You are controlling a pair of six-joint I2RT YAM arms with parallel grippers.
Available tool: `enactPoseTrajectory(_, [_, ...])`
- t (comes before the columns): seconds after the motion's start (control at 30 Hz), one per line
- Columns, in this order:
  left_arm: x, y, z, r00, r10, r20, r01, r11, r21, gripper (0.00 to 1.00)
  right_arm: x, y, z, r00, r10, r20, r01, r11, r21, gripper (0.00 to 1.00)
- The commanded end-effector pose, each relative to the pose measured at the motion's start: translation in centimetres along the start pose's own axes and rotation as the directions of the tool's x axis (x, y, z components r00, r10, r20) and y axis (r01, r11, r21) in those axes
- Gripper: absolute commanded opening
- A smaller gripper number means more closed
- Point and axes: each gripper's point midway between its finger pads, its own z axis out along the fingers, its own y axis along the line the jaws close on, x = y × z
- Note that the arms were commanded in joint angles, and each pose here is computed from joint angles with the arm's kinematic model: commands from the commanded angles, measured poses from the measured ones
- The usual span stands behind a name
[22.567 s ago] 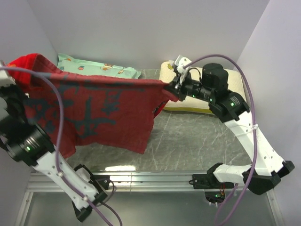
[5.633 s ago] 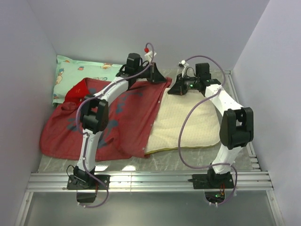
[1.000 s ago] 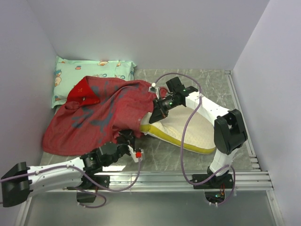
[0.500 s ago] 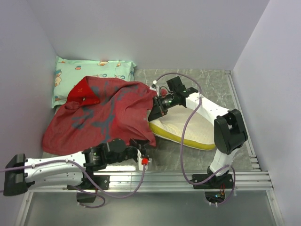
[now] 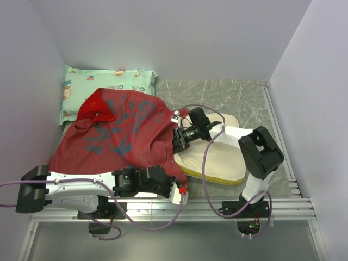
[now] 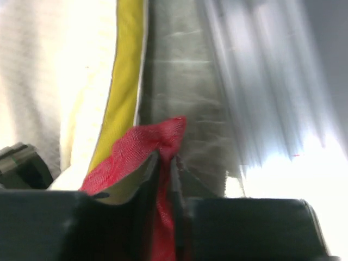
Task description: Put the pillow into the pillowcase
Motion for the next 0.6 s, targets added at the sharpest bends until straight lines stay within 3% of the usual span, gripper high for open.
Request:
enactPoseTrajectory(0.0, [-5.0, -0.7, -2.0, 0.978, -0.154, 0.141, 0.144, 0.987, 0.076, 0.23, -1.4, 0.1, -0.8, 0.992, -0.118, 0.053, 0.118, 0.993, 0.004, 0.33])
enactPoseTrajectory(0.03, [-5.5, -0.5, -2.7, 0.961, -0.244, 0.128, 0.235, 0.968, 0.087, 0.39, -1.6, 0.8, -2.6, 0.991, -0.115, 0.064, 0.114, 0.993, 0.020, 0.45])
enactPoseTrajectory(0.07, [-6.6, 0.2, -4.5, 0.949, -0.292, 0.115, 0.283, 0.955, 0.092, 0.44, -2.0, 1.1, -3.7, 0.984, -0.159, 0.081, 0.156, 0.987, 0.039, 0.56])
enactPoseTrajectory(0.1, [-6.9, 1.2, -5.3, 0.933, -0.343, 0.110, 0.336, 0.939, 0.077, 0.52, -2.4, 2.7, -5.4, 0.978, -0.182, 0.098, 0.177, 0.983, 0.054, 0.74])
enactPoseTrajectory(0.13, [-8.2, 2.3, -6.6, 0.903, -0.411, 0.129, 0.405, 0.912, 0.070, 0.55, -3.2, 2.6, -7.2, 0.972, -0.195, 0.132, 0.183, 0.978, 0.095, 0.78])
enactPoseTrajectory(0.27, [-6.0, 6.7, -9.0, 0.820, -0.566, 0.087, 0.571, 0.819, -0.060, 0.62, -4.4, 2.6, -12.6, 0.948, -0.274, 0.160, 0.229, 0.940, 0.253, 0.80])
enactPoseTrajectory(0.3, [-3.9, 9.1, -9.5, 0.781, -0.619, 0.080, 0.624, 0.768, -0.145, 0.66, -4.5, 2.5, -13.7, 0.944, -0.287, 0.161, 0.231, 0.926, 0.297, 0.80])
enactPoseTrajectory(0.43, [1.5, 13.8, -7.8, 0.590, -0.807, 0.032, 0.768, 0.549, -0.330, 0.63, -5.2, -2.2, -17.0, 0.943, -0.298, 0.149, 0.182, 0.837, 0.517, 0.83])
enactPoseTrajectory(0.57, [5.1, 15.5, -3.6, 0.487, -0.870, -0.069, 0.770, 0.466, -0.435, 0.61, -4.6, -5.1, -16.6, 0.968, -0.224, 0.117, 0.123, 0.823, 0.554, 0.83])
